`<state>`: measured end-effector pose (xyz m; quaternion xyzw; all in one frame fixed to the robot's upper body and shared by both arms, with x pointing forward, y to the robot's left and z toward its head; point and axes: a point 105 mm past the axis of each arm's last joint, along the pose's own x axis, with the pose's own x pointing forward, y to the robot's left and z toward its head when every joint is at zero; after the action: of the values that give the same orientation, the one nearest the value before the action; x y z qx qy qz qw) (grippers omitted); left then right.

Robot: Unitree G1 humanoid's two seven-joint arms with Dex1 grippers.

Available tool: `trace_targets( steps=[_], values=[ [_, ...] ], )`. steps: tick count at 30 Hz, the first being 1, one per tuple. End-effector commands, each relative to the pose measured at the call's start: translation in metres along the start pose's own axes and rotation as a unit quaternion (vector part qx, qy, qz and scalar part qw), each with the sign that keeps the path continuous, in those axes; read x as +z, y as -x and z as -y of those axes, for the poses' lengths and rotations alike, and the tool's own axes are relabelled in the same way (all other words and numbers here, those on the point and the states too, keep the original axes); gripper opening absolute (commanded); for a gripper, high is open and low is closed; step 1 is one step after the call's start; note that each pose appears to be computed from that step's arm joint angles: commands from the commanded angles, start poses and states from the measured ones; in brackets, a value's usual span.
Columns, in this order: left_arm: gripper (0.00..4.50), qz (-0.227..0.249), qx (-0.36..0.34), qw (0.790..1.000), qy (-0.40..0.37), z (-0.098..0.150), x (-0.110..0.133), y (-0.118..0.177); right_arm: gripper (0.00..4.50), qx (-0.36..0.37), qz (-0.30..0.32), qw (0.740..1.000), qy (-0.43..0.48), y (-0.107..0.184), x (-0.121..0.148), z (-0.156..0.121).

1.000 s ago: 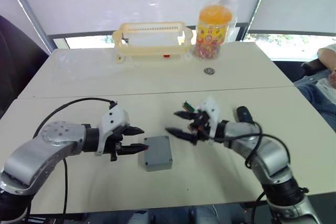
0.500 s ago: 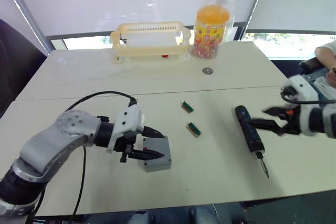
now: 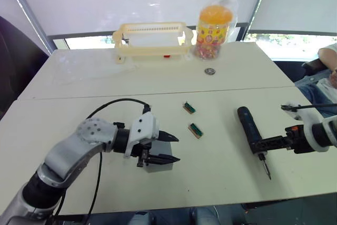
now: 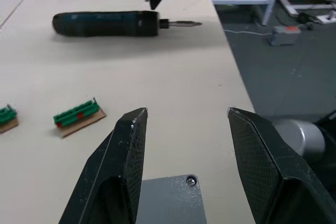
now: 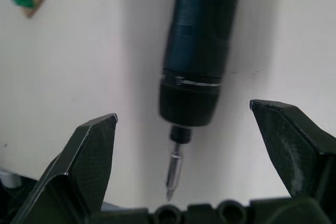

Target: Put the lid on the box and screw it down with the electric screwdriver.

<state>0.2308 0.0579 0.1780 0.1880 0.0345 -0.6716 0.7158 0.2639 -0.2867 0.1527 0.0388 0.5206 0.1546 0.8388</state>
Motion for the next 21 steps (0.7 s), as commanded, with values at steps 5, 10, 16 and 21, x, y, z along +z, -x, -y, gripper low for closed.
trace_targets(
  steps=[5,10,16,21],
  values=[
    [2.47,0.003,0.025,1.0,-0.008,0.008,0.009,0.001,4.43,-0.015,-0.018,1.0,-0.006,-0.018,0.011,0.001],
    [2.47,-0.002,0.043,0.999,0.002,0.011,0.007,0.004,3.64,-0.035,-0.055,0.998,0.009,-0.037,0.005,0.002],
    [2.47,-0.01,0.057,0.998,0.008,0.011,0.005,0.01,1.77,-0.056,-0.074,0.995,0.036,-0.052,-0.002,0.006],
    [2.47,-0.016,0.066,0.998,0.011,0.006,0.003,0.017,1.77,-0.055,-0.019,0.996,0.07,-0.048,0.012,0.007]
  ],
)
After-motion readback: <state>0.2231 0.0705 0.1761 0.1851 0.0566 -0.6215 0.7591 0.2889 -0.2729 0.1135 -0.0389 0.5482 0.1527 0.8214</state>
